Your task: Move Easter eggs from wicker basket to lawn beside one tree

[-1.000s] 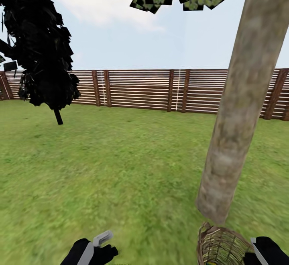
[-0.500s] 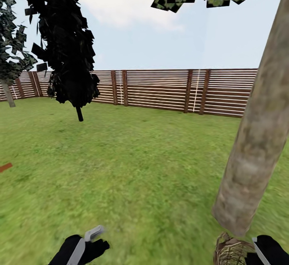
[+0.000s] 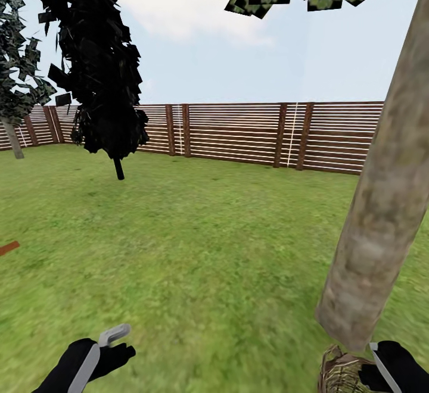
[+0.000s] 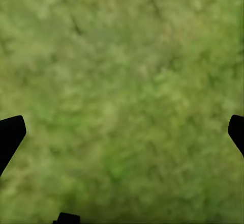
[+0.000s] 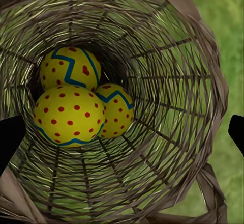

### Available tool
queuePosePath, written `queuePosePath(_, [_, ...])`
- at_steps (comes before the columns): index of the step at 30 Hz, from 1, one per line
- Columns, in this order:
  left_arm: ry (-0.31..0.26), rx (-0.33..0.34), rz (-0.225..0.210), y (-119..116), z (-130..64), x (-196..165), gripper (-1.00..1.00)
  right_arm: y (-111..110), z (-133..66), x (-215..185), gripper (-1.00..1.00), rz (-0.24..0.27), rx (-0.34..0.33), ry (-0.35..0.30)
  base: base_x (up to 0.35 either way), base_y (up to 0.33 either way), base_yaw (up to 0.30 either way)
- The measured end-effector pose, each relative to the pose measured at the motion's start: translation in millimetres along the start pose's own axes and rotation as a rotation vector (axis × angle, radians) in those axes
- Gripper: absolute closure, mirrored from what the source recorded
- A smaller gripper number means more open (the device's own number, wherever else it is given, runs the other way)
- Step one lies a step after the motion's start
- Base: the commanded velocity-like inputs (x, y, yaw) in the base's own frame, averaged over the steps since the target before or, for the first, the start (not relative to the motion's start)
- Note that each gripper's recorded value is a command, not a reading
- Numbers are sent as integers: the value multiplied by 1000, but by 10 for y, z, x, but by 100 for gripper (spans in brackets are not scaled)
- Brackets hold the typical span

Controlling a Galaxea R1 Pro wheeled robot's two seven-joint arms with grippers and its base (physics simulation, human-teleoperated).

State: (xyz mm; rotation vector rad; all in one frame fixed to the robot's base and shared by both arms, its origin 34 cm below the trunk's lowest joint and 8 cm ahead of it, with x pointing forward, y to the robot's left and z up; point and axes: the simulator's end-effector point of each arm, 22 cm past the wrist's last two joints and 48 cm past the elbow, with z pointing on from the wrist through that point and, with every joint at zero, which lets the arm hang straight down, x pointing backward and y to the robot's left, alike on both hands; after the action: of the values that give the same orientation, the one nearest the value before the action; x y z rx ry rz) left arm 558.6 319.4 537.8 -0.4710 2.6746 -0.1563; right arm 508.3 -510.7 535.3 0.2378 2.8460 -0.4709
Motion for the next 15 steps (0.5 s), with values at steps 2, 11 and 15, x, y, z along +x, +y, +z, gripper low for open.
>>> queuePosePath(2, [0,1,0,-6,1,2,-100,1,-1,-2,-100,-1,0,-1,0,0,0])
queuePosePath(11, [1,4,0,-29,4,11,-100,234,-8,10,-100,-2,-107,2,0,0,0])
queuePosePath(15, [2,5,0,-35,5,14,-100,293,-8,28,-100,-18,-138,5,0,0,0])
